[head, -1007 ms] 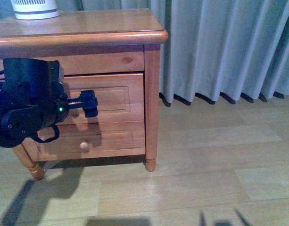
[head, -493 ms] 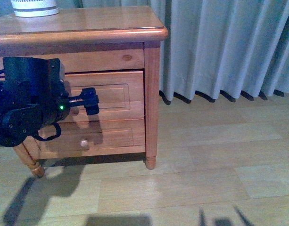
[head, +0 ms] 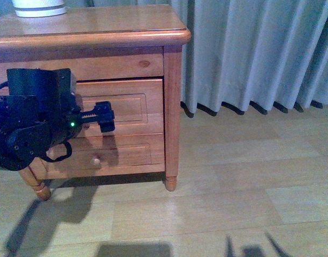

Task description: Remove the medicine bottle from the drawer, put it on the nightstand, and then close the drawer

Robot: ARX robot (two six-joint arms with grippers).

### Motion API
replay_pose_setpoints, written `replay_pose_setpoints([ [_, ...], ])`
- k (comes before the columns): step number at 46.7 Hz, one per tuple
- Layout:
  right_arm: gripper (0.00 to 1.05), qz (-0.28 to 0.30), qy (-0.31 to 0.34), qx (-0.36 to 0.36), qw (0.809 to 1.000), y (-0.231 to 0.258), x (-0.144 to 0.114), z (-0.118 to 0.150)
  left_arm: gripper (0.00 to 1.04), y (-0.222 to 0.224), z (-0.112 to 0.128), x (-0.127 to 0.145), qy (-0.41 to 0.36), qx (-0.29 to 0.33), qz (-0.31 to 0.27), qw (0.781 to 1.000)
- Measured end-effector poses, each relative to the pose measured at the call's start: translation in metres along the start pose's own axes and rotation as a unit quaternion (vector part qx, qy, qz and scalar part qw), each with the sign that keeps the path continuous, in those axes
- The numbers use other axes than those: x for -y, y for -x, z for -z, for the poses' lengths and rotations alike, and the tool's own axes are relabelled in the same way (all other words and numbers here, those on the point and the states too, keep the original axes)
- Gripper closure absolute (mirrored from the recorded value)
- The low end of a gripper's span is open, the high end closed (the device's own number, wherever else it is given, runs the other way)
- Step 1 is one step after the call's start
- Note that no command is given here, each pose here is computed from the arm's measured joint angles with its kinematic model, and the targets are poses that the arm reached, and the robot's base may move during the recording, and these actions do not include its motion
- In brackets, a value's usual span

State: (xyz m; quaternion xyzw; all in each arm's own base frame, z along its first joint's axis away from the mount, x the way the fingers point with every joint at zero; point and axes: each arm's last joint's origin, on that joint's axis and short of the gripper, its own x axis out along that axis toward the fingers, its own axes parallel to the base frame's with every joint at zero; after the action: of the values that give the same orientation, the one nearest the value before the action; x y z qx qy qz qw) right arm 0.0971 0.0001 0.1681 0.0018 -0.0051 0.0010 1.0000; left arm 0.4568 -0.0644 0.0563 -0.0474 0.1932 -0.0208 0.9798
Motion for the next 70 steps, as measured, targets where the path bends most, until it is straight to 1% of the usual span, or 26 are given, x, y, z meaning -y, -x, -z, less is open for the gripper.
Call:
replay_pose_setpoints([
  [17,0.07,0.0,0.0,0.0,1.0,0.0,0.0,0.0,0.06,0.0,-0.001,0.0,-0.014,0.011,0.002,1.0],
  [30,0.07,0.0,0.0,0.0,1.0,0.0,0.0,0.0,0.07,-0.003,0.003,-0.004,-0.027,0.008,0.0,1.0],
  [32,0.07,0.0,0.0,0.0,1.0,0.0,0.0,0.0,0.15,-0.003,0.003,-0.004,-0.027,0.008,-0.001,1.0],
  [42,0.07,0.0,0.0,0.0,1.0,0.0,0.0,0.0,0.59,-0.003,0.001,-0.007,-0.029,0.017,-0.002,0.999],
  [48,0.07,0.0,0.0,0.0,1.0,0.0,0.0,0.0,0.76,-0.003,0.001,-0.009,-0.03,0.018,-0.005,0.999],
  [53,0.07,0.0,0.0,0.0,1.0,0.0,0.0,0.0,0.78,-0.003,0.001,-0.009,-0.032,0.019,-0.006,0.999],
  [64,0.07,0.0,0.0,0.0,1.0,0.0,0.0,0.0,0.79,-0.003,0.002,-0.01,-0.038,0.021,-0.005,0.999],
  [70,0.07,0.0,0.0,0.0,1.0,0.0,0.0,0.0,0.79,0.001,0.007,-0.01,-0.038,0.026,-0.004,0.999],
])
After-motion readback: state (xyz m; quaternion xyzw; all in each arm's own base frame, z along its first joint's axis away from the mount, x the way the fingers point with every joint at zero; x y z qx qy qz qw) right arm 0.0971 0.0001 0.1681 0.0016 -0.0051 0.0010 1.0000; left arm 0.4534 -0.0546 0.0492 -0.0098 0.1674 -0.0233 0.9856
